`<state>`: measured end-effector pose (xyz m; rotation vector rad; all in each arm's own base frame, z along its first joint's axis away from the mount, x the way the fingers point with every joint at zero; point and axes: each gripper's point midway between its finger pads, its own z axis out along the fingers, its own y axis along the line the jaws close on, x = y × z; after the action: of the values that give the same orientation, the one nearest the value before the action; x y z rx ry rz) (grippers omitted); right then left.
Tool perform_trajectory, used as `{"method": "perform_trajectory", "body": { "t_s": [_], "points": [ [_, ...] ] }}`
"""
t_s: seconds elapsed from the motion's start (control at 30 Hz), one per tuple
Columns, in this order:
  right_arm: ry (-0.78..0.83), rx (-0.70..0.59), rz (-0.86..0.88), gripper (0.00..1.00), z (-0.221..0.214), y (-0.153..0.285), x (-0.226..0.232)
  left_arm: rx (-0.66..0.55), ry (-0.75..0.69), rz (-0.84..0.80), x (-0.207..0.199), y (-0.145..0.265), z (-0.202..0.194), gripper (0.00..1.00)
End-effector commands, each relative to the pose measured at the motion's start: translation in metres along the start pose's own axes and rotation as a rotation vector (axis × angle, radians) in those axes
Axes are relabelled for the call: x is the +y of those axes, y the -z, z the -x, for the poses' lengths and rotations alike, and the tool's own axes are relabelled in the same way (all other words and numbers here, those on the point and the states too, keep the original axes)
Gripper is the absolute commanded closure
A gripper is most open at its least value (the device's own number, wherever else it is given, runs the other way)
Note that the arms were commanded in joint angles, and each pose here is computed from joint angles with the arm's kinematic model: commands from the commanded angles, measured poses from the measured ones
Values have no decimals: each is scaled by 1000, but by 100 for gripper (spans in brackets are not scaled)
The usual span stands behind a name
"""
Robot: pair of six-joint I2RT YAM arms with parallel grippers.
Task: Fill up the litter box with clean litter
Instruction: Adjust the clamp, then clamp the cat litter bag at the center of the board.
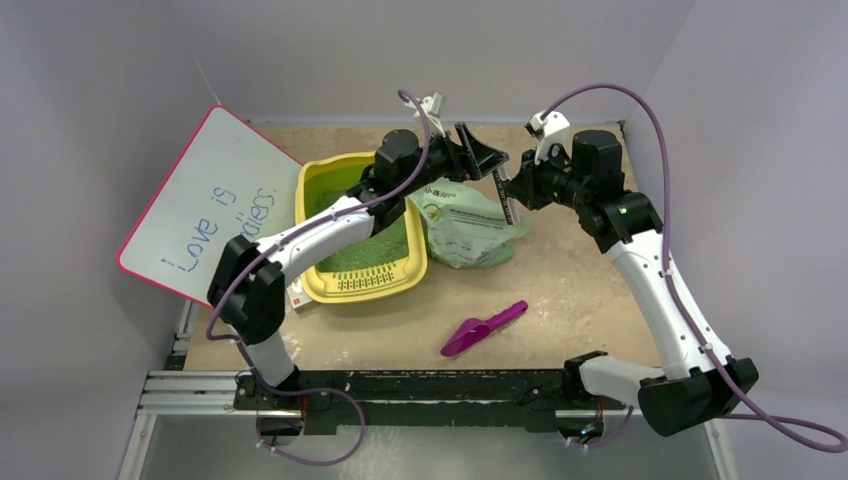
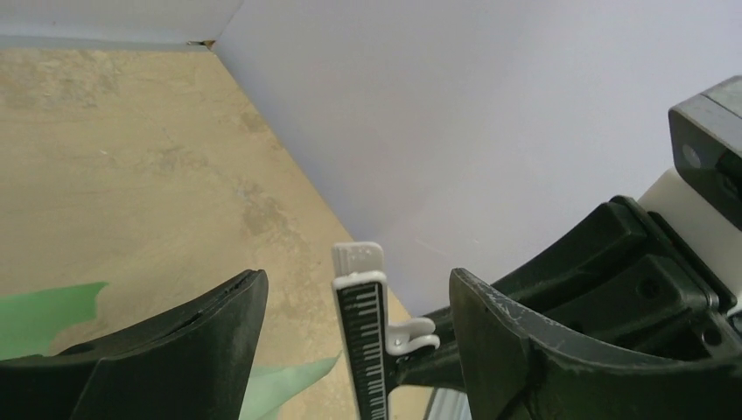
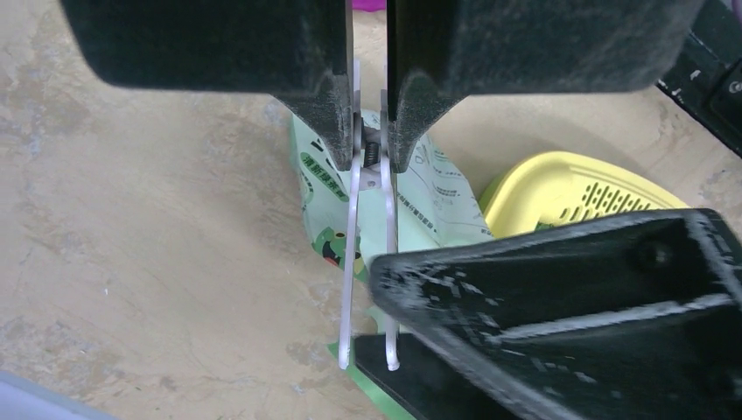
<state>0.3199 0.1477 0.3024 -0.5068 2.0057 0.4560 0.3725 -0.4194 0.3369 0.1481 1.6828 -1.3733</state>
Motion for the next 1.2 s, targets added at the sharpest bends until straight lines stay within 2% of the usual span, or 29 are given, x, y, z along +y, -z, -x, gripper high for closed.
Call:
{"method": "perform_trajectory", "body": {
  "t_s": [0.0,0.07,0.13,0.27,0.37,0.53,0.83,1.07,1.17],
  "points": [
    [44,-54,-37,100,21,8,-4,-70,-158,-1,-7,32,38,24],
    [72,-46,-60,100,23,10,-9,-45,-234,11,5,47,40,22],
    [110,-31,-81,100,22,13,-14,33,-377,-15,12,63,33,21],
    [199,2,-90,100,23,18,-18,356,-698,-92,41,90,-20,19],
    [261,31,-38,100,25,21,-12,513,-892,-192,57,101,-46,19],
    [389,83,34,100,18,24,-6,535,-1116,-292,69,102,-59,18],
    [544,211,134,100,-11,28,-3,582,-1210,-217,101,82,-61,20],
    [551,240,174,99,-20,24,3,583,-1217,-235,110,70,-66,21],
    [561,268,176,99,-24,20,3,559,-1208,-243,103,66,-61,27]
  ]
}}
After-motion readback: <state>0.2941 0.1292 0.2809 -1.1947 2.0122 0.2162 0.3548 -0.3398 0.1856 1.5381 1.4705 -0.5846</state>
